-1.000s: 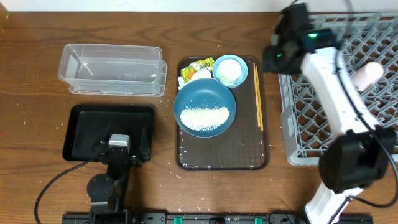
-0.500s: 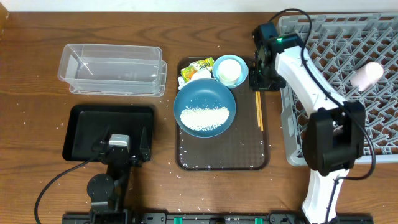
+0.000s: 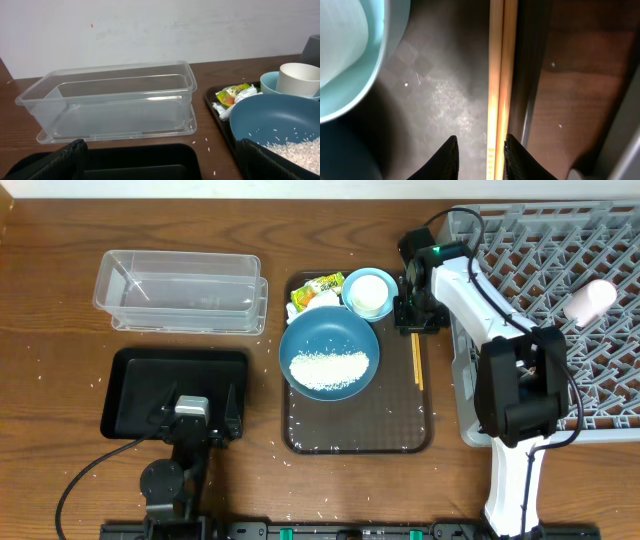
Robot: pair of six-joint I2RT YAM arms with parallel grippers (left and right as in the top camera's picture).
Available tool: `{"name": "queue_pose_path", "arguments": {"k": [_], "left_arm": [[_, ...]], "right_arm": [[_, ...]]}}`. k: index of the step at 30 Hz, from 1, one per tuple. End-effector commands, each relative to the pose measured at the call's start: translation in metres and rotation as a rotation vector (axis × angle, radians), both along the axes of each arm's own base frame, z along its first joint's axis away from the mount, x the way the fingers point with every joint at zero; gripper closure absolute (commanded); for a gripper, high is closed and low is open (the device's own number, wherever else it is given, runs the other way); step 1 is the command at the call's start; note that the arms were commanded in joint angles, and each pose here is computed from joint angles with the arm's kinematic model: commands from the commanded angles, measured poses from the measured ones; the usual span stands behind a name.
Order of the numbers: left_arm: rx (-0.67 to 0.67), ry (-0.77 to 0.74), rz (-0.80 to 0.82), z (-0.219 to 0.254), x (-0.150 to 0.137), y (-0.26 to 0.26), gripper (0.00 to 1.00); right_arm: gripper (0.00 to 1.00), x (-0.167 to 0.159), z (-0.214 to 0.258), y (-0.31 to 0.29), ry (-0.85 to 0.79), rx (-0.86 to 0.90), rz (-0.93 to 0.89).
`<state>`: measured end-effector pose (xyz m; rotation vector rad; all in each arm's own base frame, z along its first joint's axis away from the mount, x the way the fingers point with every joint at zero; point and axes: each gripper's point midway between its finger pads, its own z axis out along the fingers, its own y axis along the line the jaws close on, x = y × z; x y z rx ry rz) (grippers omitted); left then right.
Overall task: Sort waste into correct bins and load items into the dishwasher rack
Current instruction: 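Grasp the wooden chopsticks on the tray with the right gripper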
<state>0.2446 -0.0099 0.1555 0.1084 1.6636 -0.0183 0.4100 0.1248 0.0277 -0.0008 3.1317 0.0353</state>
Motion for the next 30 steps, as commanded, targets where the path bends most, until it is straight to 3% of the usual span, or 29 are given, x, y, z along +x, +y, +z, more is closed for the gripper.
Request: {"name": "queue_pose_path", "arguments": {"k": [1,19,26,30], "left_arm": [[0.002,0.05,-0.006,-0.017,-0.001,-0.001,0.03],[0.002,0.05,-0.006,-0.017,-0.001,-0.001,0.03],[0.002,0.05,-0.006,-0.017,-0.001,-0.001,0.04],[0.002,0.05,-0.006,-0.017,-0.001,-0.001,0.04]], "right_arm": [[0.71,0.002,-0.008,0.002,0.0,-0.008,0.023],[0.73,0.002,-0.033,0.005,0.029,-0.021,0.038],[0.99,0.0,-0.033,0.007,0.035,-0.007,0.026],[0.99,0.0,-0.029,0.013,0.04,0.03,0.024]]}}
